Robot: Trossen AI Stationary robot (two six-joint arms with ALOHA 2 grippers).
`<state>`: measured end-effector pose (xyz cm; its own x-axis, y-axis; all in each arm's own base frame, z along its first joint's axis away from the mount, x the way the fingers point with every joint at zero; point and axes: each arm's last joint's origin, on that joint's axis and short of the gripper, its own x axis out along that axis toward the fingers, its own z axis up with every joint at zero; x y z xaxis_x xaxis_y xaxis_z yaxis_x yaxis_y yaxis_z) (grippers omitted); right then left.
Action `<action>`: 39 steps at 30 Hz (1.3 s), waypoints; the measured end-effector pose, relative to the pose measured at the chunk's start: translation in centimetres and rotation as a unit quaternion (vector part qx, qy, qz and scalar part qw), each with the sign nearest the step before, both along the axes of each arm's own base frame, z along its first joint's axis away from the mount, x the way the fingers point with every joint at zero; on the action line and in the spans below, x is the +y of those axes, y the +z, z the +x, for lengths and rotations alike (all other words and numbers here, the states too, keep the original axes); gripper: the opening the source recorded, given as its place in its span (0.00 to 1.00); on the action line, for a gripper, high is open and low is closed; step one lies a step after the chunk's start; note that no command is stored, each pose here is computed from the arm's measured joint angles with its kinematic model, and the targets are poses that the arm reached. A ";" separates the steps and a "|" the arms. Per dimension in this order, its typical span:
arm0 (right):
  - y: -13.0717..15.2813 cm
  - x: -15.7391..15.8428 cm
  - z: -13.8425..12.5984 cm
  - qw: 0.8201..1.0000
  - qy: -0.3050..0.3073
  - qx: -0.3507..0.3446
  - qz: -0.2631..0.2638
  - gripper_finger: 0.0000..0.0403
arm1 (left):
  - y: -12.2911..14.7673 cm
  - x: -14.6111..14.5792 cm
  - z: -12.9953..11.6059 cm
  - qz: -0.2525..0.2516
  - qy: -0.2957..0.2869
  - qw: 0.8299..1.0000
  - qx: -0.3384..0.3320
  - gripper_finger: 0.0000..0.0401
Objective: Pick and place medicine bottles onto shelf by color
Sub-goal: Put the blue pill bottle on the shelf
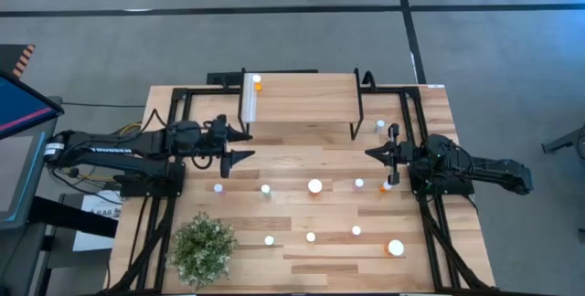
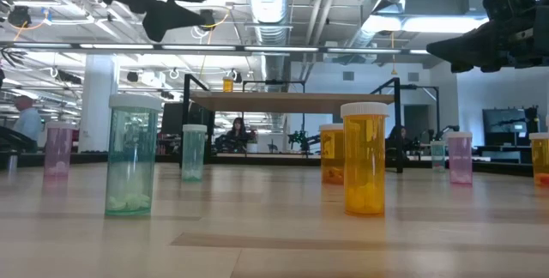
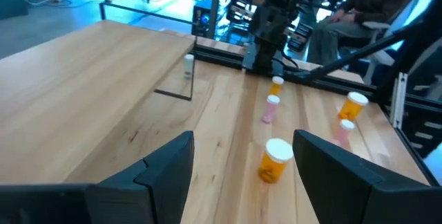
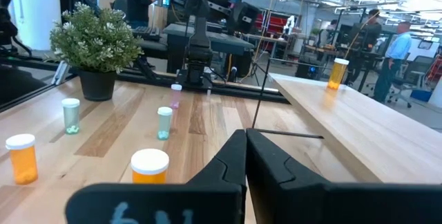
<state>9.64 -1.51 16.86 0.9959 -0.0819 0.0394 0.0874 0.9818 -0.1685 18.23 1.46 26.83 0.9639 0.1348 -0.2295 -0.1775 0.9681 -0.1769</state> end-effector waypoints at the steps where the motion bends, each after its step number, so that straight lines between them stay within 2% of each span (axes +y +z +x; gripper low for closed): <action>1: 0.0 0.0 0.0 1.000 0.000 0.000 0.000 0.07 | 0.0 -0.1 0.0 0.002 -0.003 1.000 0.000 0.58; 11: 0.7 0.0 -0.1 0.999 0.002 -0.037 0.015 0.07 | 0.0 -0.6 0.1 0.021 -0.022 1.000 0.001 0.58; 16: 1.0 0.0 -0.1 0.998 0.004 -0.055 0.036 0.07 | 0.6 -0.8 0.2 0.051 -0.032 0.998 -0.027 0.58; 21: 1.9 0.0 -0.3 0.995 0.006 -0.091 0.034 0.07 | 1.1 -0.9 0.3 0.076 -0.054 0.994 -0.053 0.58; 24: 3.3 0.1 -0.6 0.990 -0.001 -0.138 0.036 0.07 | 1.2 -0.9 0.3 0.082 -0.063 0.993 -0.058 0.58; 30: 5.4 0.1 -1.1 0.986 -0.015 -0.162 0.032 0.09 | 1.9 -0.9 -0.5 0.087 -0.063 0.991 -0.078 0.58; 34: 6.4 0.1 -0.8 0.988 -0.010 -0.148 0.035 0.14 | 2.0 -0.9 -0.7 0.087 -0.064 0.991 -0.079 0.58; 39: 7.7 0.2 0.6 0.993 0.007 -0.107 0.044 0.18 | -0.4 -1.0 -0.7 0.074 -0.063 0.992 -0.074 0.58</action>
<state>10.28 -1.26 24.54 0.9663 -0.0814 0.2441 0.0992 0.9931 -0.0617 17.54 0.49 26.42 0.9970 0.0324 -0.0703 -0.0356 0.9983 -0.0460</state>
